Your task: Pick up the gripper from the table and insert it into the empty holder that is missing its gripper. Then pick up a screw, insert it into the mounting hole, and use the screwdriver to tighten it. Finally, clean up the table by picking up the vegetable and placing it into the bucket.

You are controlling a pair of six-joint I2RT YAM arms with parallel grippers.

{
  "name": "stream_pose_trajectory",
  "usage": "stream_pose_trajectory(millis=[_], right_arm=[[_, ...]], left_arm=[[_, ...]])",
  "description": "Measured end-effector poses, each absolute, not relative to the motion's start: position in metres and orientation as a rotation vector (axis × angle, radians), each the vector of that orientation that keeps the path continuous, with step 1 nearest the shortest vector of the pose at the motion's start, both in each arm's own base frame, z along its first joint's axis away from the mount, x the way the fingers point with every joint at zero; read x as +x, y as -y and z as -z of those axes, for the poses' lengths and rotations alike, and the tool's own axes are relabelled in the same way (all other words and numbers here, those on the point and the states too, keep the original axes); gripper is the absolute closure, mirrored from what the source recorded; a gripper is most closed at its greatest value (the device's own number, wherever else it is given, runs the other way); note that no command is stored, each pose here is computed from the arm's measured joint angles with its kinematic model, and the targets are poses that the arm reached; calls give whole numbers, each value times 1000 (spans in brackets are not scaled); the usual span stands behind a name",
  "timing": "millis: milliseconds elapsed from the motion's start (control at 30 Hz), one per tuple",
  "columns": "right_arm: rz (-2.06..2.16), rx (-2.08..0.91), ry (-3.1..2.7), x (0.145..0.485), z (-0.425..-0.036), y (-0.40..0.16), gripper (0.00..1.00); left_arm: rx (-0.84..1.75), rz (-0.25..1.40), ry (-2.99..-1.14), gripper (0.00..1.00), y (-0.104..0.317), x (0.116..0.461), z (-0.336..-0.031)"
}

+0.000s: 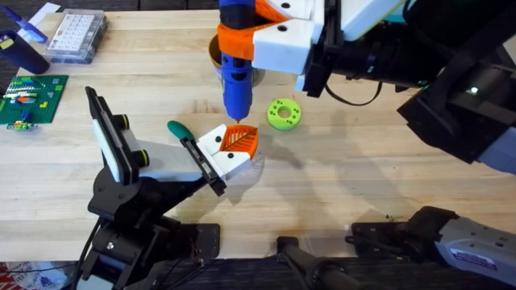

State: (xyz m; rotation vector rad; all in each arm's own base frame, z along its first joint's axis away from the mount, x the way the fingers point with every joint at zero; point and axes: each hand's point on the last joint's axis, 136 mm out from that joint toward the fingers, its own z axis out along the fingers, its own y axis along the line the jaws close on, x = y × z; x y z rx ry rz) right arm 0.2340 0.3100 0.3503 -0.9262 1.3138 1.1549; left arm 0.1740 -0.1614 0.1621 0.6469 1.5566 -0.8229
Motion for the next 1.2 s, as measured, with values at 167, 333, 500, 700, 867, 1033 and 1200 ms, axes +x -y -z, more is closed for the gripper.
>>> stream_pose_trajectory(millis=[167,333,500,700,867,1033,1200], right_arm=[[-1155,-925,-1306,236,-348,-311,966],[-1143,-922,-1234,234,-360,-310,966],[-1154,-926,-1305,236,-346,-312,966],[-1148,-923,-1267,235,-354,-311,966],[-1152,-913,-1244,235,-360,-310,966],[-1176,-886,-1263,235,-362,-312,966],[-1203,-896,-1240,226,-370,-318,966]], left_arm=[[644,826,-1561,988,161,174,-161],[644,826,-1561,988,161,174,-162],[644,826,-1561,988,161,174,-162],[644,826,-1561,988,161,174,-162],[644,826,-1561,988,161,174,-162],[644,826,-1561,988,161,174,-162],[644,826,-1561,988,161,174,-162]])
